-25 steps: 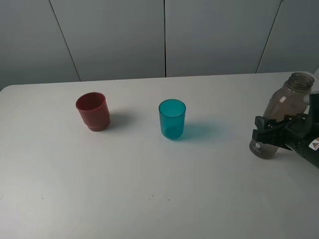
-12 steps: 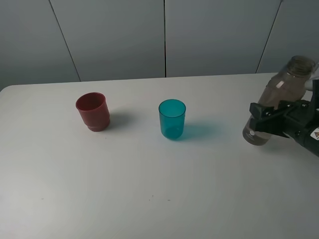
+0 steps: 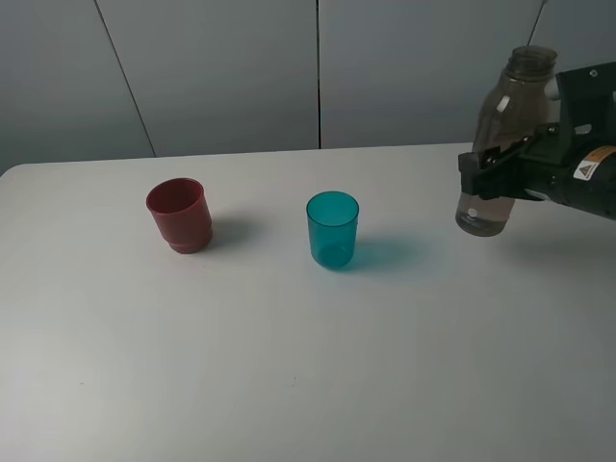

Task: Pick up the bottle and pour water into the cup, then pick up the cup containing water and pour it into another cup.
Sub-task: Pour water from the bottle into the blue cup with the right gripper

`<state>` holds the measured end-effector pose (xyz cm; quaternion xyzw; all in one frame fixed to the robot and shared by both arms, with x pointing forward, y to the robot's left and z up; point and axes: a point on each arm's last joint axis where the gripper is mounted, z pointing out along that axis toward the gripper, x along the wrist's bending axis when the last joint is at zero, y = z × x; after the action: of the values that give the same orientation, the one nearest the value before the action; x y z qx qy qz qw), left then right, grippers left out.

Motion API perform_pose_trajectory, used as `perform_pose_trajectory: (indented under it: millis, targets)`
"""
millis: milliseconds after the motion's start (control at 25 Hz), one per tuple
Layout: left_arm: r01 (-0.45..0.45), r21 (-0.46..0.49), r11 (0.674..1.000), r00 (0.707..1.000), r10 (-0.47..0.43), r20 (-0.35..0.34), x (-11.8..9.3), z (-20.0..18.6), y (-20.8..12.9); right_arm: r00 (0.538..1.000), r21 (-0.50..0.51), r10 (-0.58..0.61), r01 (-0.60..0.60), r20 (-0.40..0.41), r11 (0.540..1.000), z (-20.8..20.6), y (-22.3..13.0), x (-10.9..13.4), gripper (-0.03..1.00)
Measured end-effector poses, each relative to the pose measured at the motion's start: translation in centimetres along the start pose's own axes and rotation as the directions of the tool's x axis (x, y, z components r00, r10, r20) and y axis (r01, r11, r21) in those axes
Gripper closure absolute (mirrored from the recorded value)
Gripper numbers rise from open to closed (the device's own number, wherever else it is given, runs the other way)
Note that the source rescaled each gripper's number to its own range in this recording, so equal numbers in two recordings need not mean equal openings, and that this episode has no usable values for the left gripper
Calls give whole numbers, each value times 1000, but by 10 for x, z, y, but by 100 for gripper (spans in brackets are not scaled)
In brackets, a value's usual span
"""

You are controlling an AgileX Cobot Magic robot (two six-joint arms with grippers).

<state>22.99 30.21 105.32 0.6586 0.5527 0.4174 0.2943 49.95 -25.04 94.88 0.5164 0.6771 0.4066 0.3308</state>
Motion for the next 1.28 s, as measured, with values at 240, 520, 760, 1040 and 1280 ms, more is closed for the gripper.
perform_pose_trajectory:
  millis: [240,520,760,1040,1280]
  targets:
    - [0,0,1000,1000,0,0,0,0,0,999,14,-42,42,-22,999,17,26,5,94]
    - [0,0,1000,1000,0,0,0,0,0,990,78,-99,106,-97,991,60,27,30,94]
    - [0,0,1000,1000,0,0,0,0,0,962,74,-227,241,-155,968,94,26,51,94]
    - [0,0,1000,1000,0,0,0,0,0,884,25,-432,443,-178,896,117,18,57,94]
    - [0,0,1000,1000,0,0,0,0,0,840,7,-523,530,-146,848,120,16,55,94]
